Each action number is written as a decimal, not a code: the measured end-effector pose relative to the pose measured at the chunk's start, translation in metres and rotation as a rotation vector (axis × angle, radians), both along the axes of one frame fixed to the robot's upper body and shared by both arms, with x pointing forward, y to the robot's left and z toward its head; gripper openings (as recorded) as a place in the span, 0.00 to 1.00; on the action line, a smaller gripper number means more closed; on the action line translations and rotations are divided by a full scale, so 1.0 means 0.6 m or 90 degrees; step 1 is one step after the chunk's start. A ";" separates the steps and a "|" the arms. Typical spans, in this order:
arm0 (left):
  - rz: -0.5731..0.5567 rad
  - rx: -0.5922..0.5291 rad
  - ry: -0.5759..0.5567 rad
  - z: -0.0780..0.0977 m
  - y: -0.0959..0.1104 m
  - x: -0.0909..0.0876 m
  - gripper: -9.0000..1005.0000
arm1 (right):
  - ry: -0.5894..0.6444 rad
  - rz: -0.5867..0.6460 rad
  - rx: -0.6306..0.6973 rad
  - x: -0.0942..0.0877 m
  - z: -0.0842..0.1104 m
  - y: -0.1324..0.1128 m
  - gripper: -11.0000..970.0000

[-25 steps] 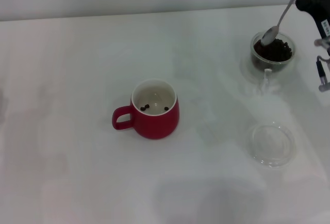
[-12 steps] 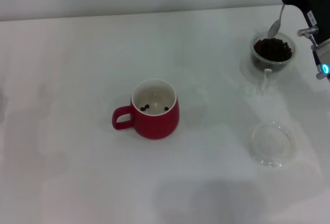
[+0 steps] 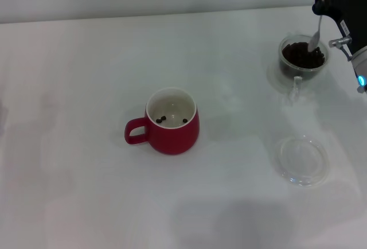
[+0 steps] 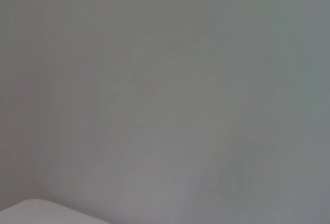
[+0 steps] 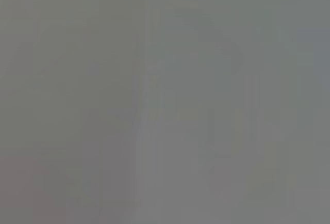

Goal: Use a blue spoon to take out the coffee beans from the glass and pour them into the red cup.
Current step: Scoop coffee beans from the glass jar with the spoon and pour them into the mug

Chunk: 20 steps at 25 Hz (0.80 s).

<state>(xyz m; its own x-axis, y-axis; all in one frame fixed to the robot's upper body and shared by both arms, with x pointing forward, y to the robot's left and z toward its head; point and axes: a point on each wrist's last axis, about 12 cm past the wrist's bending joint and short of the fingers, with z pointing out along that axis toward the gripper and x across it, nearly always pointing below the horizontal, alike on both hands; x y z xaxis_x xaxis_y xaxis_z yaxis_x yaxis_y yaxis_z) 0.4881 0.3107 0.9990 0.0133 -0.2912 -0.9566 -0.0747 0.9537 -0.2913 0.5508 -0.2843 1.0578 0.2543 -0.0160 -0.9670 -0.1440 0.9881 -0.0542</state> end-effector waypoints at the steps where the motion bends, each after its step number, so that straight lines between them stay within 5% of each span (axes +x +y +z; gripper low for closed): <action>1: 0.000 0.000 0.001 0.000 0.000 0.000 0.88 | 0.004 -0.003 -0.006 0.000 -0.002 -0.001 0.17; 20: -0.004 -0.003 0.015 -0.005 -0.003 0.000 0.88 | 0.051 -0.016 -0.059 0.002 -0.019 -0.001 0.17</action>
